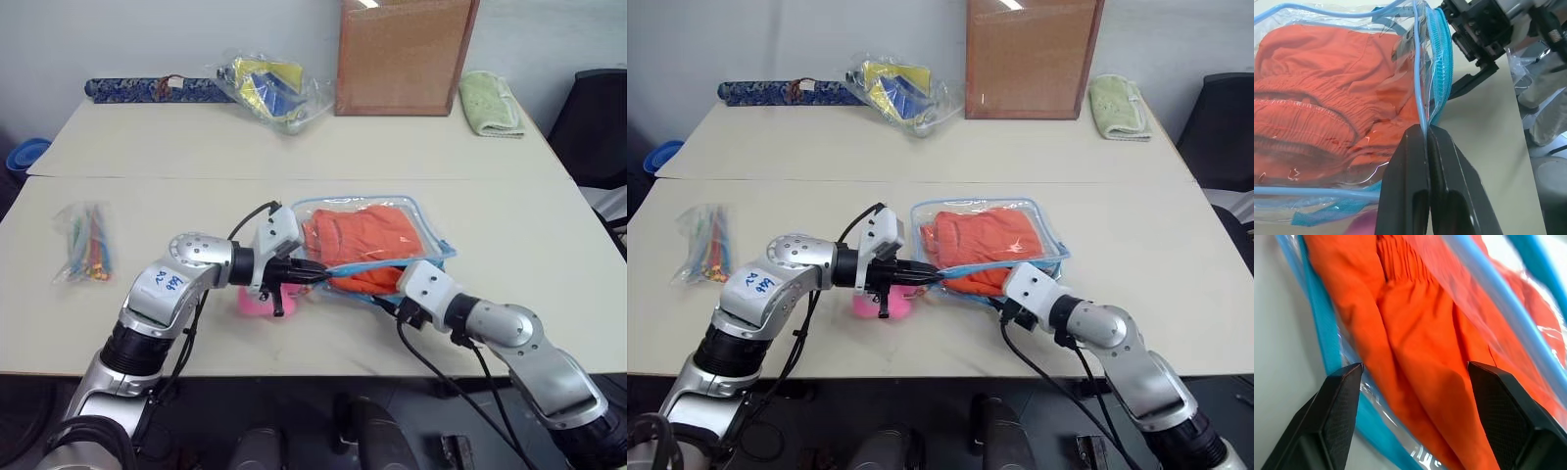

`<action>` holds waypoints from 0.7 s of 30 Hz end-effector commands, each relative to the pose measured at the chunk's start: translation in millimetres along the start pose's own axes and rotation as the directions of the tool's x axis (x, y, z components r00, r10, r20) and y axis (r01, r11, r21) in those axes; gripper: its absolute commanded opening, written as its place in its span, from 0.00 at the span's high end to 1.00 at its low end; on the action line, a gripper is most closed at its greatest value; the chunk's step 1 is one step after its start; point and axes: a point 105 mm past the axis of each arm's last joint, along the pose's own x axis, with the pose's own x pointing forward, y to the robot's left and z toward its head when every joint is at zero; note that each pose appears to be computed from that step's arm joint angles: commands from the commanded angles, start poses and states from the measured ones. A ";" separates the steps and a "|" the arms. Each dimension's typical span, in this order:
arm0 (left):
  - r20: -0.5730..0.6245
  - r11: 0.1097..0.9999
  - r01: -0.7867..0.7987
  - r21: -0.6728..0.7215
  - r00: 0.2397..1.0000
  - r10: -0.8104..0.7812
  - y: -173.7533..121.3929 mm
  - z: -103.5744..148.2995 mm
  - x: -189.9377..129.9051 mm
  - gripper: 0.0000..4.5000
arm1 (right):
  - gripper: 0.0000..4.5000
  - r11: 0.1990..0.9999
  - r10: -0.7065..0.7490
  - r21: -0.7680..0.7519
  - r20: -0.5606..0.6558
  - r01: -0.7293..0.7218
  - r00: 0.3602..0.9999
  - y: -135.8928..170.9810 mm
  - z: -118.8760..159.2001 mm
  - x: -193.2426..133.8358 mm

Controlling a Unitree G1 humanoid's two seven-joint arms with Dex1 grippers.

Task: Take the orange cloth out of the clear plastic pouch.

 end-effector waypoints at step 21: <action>0.065 0.999 0.001 0.037 0.998 -0.003 0.0 20.0 2.4 1.00 | 0.31 0.974 -0.071 -0.225 -0.150 0.036 0.986 -11.2 -35.1 46.2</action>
